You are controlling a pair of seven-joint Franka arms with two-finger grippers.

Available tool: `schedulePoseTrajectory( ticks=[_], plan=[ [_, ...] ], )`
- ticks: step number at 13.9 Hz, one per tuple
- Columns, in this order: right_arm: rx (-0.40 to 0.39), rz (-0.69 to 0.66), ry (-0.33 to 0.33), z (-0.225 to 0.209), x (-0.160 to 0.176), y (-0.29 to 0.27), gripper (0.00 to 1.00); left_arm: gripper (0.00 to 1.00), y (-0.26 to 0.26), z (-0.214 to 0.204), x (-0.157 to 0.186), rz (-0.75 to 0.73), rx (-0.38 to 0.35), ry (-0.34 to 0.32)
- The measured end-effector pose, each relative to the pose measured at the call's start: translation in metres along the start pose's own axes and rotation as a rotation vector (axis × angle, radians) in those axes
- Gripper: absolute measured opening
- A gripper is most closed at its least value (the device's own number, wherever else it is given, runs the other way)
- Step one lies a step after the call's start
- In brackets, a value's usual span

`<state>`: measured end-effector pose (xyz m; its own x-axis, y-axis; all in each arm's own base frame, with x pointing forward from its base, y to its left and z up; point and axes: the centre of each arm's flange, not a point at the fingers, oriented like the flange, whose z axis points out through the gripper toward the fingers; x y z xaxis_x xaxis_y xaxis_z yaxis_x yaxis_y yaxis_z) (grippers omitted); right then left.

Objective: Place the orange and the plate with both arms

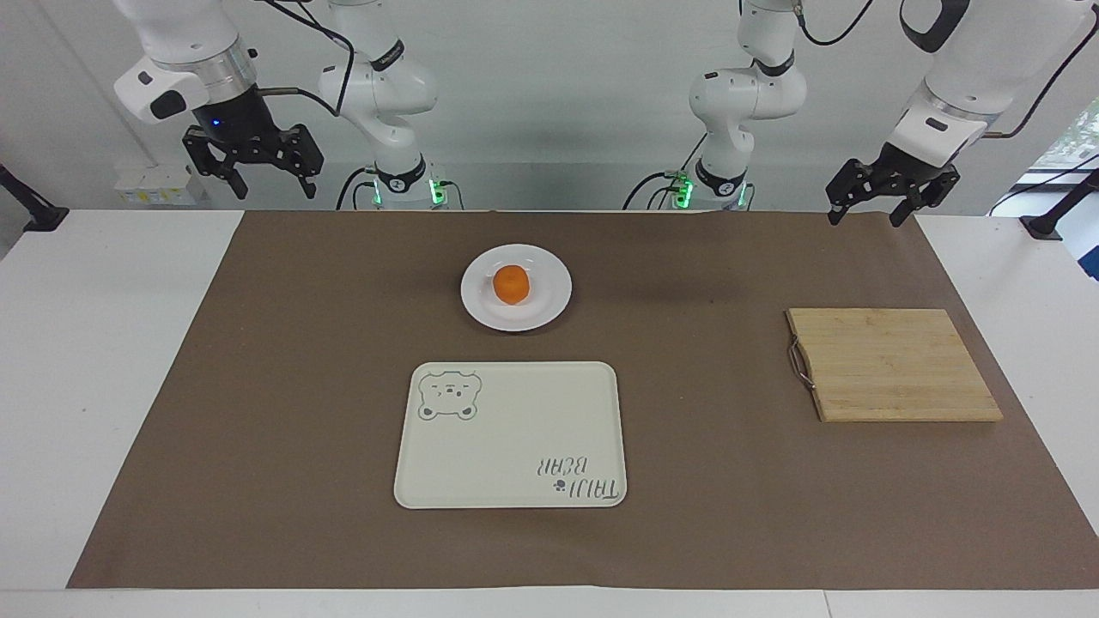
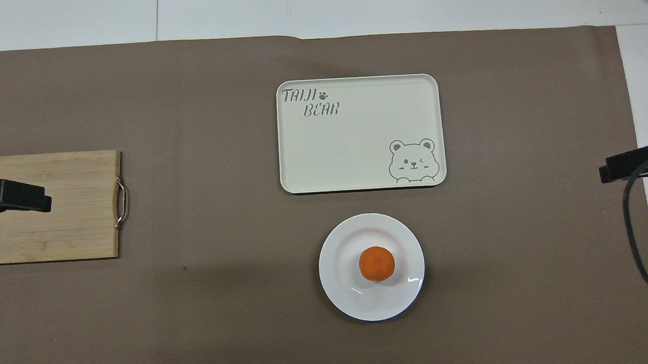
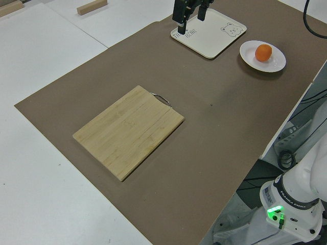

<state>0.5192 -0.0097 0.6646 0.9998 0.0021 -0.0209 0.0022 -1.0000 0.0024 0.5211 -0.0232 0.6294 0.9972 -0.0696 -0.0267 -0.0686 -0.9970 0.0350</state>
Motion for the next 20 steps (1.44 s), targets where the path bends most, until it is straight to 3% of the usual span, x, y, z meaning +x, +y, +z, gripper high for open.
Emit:
schedulePoseTrajectory(
  ticks=[16, 20],
  plan=[
    [0.000, 0.000, -0.003, 0.000, 0.000, 0.000, 1.00, 1.00, 0.000, 0.000, 0.000, 0.000, 0.000, 0.000],
    [0.007, -0.031, -0.063, 0.001, -0.012, -0.005, 1.00, 1.00, 0.000, 0.000, 0.000, 0.000, 0.000, 0.000]
  ],
)
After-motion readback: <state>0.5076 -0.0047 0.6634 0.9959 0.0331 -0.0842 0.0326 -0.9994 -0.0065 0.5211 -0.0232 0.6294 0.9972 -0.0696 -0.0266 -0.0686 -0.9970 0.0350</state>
